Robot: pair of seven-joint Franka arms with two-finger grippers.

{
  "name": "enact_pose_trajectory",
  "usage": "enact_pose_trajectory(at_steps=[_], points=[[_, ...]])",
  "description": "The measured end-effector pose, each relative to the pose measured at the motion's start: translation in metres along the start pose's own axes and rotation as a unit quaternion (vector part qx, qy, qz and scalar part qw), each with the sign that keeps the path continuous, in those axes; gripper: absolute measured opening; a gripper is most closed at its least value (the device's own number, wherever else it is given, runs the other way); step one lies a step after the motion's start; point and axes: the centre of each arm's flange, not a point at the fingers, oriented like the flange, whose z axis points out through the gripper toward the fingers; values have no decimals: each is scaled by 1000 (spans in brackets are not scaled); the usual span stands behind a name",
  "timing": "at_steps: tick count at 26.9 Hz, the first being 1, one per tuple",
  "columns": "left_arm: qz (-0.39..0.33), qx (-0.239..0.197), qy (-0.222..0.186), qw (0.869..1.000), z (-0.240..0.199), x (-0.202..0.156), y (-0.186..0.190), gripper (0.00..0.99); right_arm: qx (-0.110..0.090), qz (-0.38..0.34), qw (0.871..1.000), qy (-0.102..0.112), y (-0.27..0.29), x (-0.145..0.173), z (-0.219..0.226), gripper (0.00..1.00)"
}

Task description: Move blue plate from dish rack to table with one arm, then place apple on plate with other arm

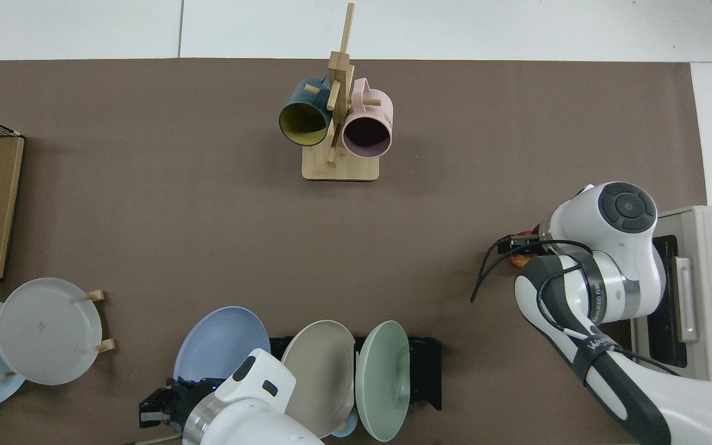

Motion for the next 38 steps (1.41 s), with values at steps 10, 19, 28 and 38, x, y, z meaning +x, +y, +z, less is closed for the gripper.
enact_pose_trajectory(at_steps=[10, 19, 28, 38], points=[[-63, -29, 0, 998, -8, 77, -44, 44, 0, -3, 1000, 2, -4, 2, 4, 705], [-143, -233, -53, 960, 25, 179, -36, 44, 3, 9, 1000, 11, -3, 8, -26, 705], [-178, -353, -108, 912, 56, 187, 23, 44, 5, 12, 1000, 9, -2, 11, -87, 705], [-179, -366, -144, 902, 100, 166, 89, 44, 9, 10, 1000, 4, 1, -3, -162, 705]])
